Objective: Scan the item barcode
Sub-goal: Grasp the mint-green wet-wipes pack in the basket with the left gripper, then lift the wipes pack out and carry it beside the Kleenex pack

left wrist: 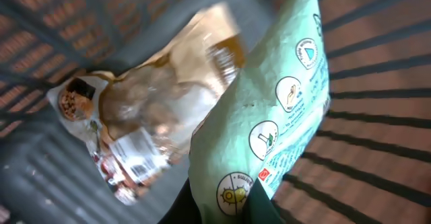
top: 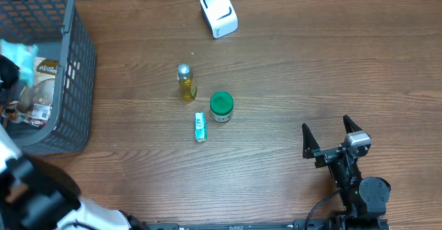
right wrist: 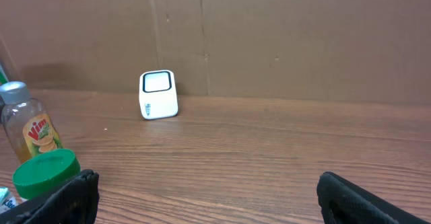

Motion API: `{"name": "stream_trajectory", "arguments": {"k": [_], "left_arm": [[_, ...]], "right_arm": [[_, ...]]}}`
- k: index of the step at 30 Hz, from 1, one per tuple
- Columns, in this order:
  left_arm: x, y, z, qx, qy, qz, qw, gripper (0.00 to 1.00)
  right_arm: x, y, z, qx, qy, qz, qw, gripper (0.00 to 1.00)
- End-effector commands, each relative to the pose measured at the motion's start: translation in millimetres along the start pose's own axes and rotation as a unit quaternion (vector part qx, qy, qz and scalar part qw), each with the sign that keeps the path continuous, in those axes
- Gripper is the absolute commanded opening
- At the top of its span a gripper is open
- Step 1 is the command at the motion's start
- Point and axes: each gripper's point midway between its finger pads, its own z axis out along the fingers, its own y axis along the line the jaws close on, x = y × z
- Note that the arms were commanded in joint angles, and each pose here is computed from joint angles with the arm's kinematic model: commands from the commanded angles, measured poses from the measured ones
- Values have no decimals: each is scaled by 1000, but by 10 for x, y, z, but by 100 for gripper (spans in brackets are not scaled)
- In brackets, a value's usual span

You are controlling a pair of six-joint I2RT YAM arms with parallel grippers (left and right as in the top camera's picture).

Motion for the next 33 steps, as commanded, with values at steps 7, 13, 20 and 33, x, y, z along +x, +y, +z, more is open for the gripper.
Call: {"name": "stream_trajectory", "arguments": {"k": [7, 13, 20, 33], "left_arm": [[81, -892, -1304, 215, -59, 16, 975, 4], [263, -993, -1679, 237, -67, 27, 969, 4], [806, -1028, -1685, 241, 38, 1, 970, 4], [1566, -1305, -1539, 201, 150, 63, 966, 4]], "right_arm": [[18, -10, 0, 2, -2, -1, 1000, 100], [18, -10, 0, 2, -2, -1, 1000, 100], [18, -10, 0, 2, -2, -1, 1000, 100], [18, -10, 0, 2, -2, -1, 1000, 100]]}}
